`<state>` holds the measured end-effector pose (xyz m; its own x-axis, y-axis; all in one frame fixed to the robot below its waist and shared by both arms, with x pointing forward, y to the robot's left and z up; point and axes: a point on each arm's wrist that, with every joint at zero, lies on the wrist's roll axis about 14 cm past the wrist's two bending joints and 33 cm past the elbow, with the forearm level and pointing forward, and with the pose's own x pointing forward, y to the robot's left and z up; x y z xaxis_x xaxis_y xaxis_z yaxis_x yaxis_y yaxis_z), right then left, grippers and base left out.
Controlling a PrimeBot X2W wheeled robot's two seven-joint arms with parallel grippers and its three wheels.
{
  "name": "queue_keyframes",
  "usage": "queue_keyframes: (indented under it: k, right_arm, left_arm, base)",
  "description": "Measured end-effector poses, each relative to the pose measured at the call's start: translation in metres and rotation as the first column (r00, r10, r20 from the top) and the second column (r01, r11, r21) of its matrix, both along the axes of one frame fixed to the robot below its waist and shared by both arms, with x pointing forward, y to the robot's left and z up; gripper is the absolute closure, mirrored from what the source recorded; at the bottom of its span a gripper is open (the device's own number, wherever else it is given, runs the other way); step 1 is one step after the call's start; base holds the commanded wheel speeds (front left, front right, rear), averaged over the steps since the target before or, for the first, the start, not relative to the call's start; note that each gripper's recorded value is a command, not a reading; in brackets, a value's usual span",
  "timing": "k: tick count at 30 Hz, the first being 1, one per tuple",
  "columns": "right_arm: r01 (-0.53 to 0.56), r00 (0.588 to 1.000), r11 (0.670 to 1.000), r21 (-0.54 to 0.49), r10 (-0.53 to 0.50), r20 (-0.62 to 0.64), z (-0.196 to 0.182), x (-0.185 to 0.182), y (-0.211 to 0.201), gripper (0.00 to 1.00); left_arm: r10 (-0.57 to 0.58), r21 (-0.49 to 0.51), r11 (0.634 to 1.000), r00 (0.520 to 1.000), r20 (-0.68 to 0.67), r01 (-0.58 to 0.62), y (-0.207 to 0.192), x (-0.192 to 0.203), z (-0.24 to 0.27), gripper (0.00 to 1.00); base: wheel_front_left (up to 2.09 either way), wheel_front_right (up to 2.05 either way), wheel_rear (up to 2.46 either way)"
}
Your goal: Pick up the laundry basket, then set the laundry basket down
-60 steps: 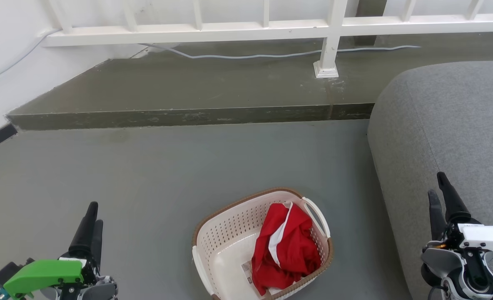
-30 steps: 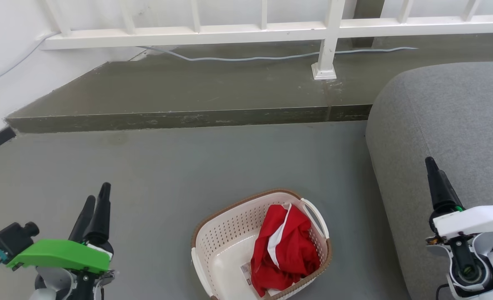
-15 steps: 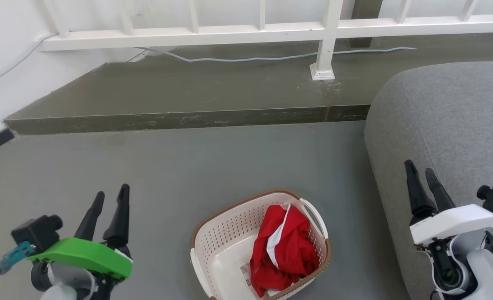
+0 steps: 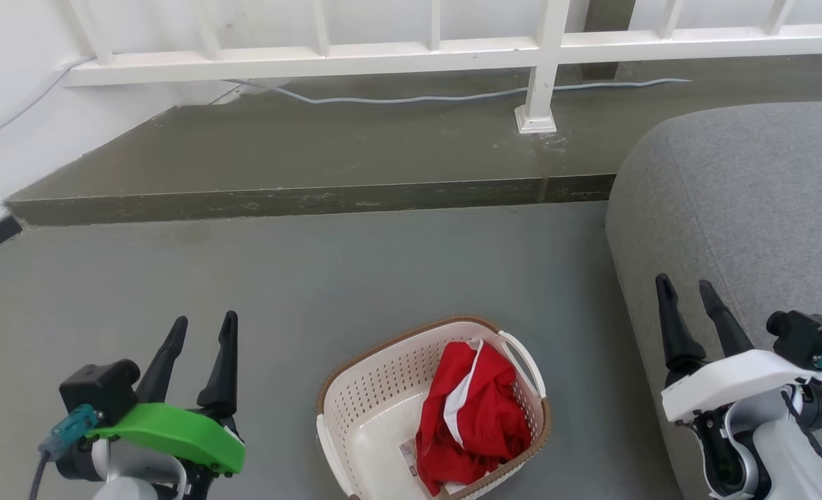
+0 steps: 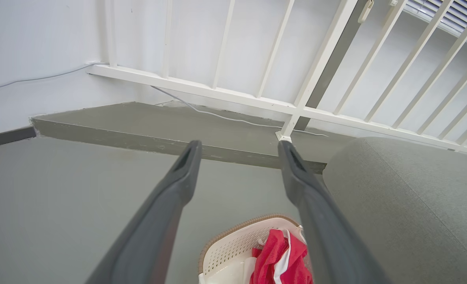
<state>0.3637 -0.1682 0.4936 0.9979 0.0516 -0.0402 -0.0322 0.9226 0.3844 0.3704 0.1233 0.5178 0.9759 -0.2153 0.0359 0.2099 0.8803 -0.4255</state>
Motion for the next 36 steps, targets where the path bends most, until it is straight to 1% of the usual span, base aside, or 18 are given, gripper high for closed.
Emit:
queue_keyframes:
  k: [10, 13, 16, 20, 23, 27, 36]
  right_arm:
    - [-0.017, 1.0, 0.993, -0.114, 0.019, 0.02, -0.002, -0.004, 0.007, 0.0]
    - [-0.021, 0.999, 0.989, -0.147, 0.025, 0.027, -0.002, -0.005, 0.01, 0.0]
    - [-0.027, 0.999, 0.982, -0.187, 0.034, 0.036, -0.002, -0.006, 0.013, 0.0]
    - [-0.036, 0.998, 0.975, -0.221, 0.047, 0.045, -0.002, -0.007, 0.015, 0.0]
    - [-0.034, 0.997, 0.966, -0.256, 0.05, 0.056, -0.001, -0.007, 0.016, 0.0]
    - [-0.037, 0.996, 0.952, -0.305, 0.061, 0.071, 0.0, -0.008, 0.019, 0.0]
    - [-0.037, 0.997, 0.95, -0.311, 0.056, 0.053, -0.006, -0.009, 0.017, 0.0]
  left_arm:
    - [-0.012, 0.124, 0.992, 0.999, 0.048, 0.006, -0.009, -0.003, 0.002, 0.0]
    - [-0.011, 0.146, 0.989, 0.998, 0.062, 0.002, -0.01, -0.003, 0.003, 0.0]
    - [-0.015, 0.181, 0.983, 0.997, 0.079, 0.001, -0.012, -0.004, 0.004, 0.0]
    - [-0.02, 0.199, 0.98, 0.996, 0.085, 0.003, -0.015, -0.005, 0.004, 0.0]
    - [-0.027, 0.238, 0.971, 0.995, 0.099, 0.003, -0.017, -0.006, 0.004, 0.0]
    - [-0.027, 0.257, 0.966, 0.994, 0.107, -0.002, -0.018, -0.006, 0.004, 0.0]
    - [-0.018, 0.268, 0.963, 0.997, 0.079, -0.004, -0.016, -0.006, -0.004, 0.0]
  base:
    - [0.0, 0.0, 0.0]
    - [0.0, 0.0, 0.0]
    - [0.0, 0.0, 0.0]
    - [0.0, 0.0, 0.0]
    - [0.0, 0.0, 0.0]
    - [0.0, 0.0, 0.0]
    - [0.0, 0.0, 0.0]
